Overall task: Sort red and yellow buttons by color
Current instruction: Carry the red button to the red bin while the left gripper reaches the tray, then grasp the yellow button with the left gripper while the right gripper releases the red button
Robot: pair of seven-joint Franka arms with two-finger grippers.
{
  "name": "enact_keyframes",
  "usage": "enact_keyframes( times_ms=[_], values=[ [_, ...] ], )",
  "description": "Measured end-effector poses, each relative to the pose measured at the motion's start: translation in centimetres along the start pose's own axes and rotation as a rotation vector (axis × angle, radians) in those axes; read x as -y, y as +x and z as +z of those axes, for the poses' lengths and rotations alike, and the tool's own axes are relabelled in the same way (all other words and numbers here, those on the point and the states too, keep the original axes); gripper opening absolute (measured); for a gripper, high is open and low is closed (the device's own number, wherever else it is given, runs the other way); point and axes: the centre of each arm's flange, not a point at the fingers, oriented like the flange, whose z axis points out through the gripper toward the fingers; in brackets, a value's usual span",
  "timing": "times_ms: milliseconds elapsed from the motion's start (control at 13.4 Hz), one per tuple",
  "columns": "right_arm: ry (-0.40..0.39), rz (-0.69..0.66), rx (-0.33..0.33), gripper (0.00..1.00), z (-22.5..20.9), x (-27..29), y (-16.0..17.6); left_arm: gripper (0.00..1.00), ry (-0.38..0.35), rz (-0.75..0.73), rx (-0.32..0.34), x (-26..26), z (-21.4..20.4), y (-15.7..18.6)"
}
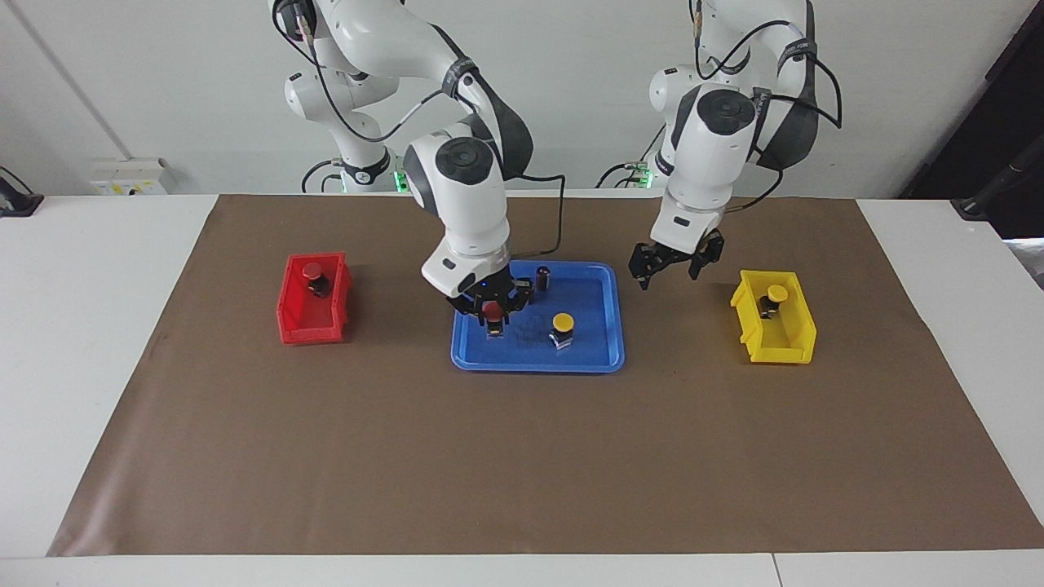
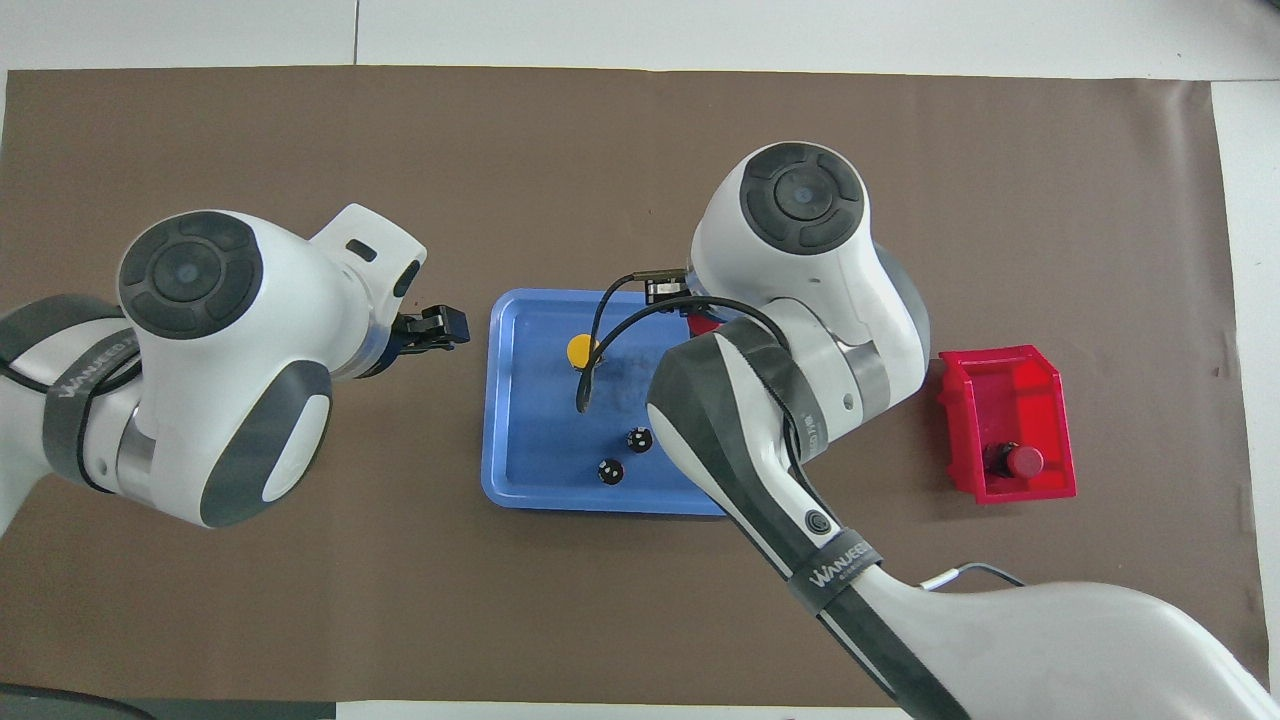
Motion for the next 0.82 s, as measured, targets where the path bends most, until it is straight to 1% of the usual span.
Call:
enact_keyframes(
  times_ms=[75, 224, 374, 524, 599, 748, 823],
  values=[
    [-0.006, -0.004, 0.014, 0.41, -1.7, -3.2, 0.4, 1.0, -0.002, -0.02, 0.002, -1.7, 0.5, 0.1],
    [-0.015, -0.035, 0.058, 0.41, -4.5, -10.7, 0.6, 1.0, 0.02, -0.051, -0.004, -5.0, 2.5, -0.6],
    [-0.008, -0.085, 0.077, 0.41, -5.7, -18.5, 0.6, 1.0, 0.026, -0.065, -0.007, -7.8, 4.7, -1.7],
    [0.003, -0.124, 0.09, 0.41, -4.9, -24.9, 0.1, 1.0, 0.016, -0.074, 0.014, -9.5, 6.7, -2.4],
    [0.005, -0.135, 0.08, 0.41, -3.8, -27.3, -0.1, 1.0, 0.019, -0.07, 0.019, -10.1, 7.7, -2.8],
    [0.006, -0.155, 0.059, 0.41, -1.1, -31.0, -1.3, 1.0, 0.028, -0.06, 0.026, -11.5, 9.3, -3.9],
    [0.008, -0.156, 0.06, 0.41, 0.0, -31.6, -2.0, 1.0, 0.027, -0.059, 0.029, -12.1, 9.6, -4.4]
  ],
)
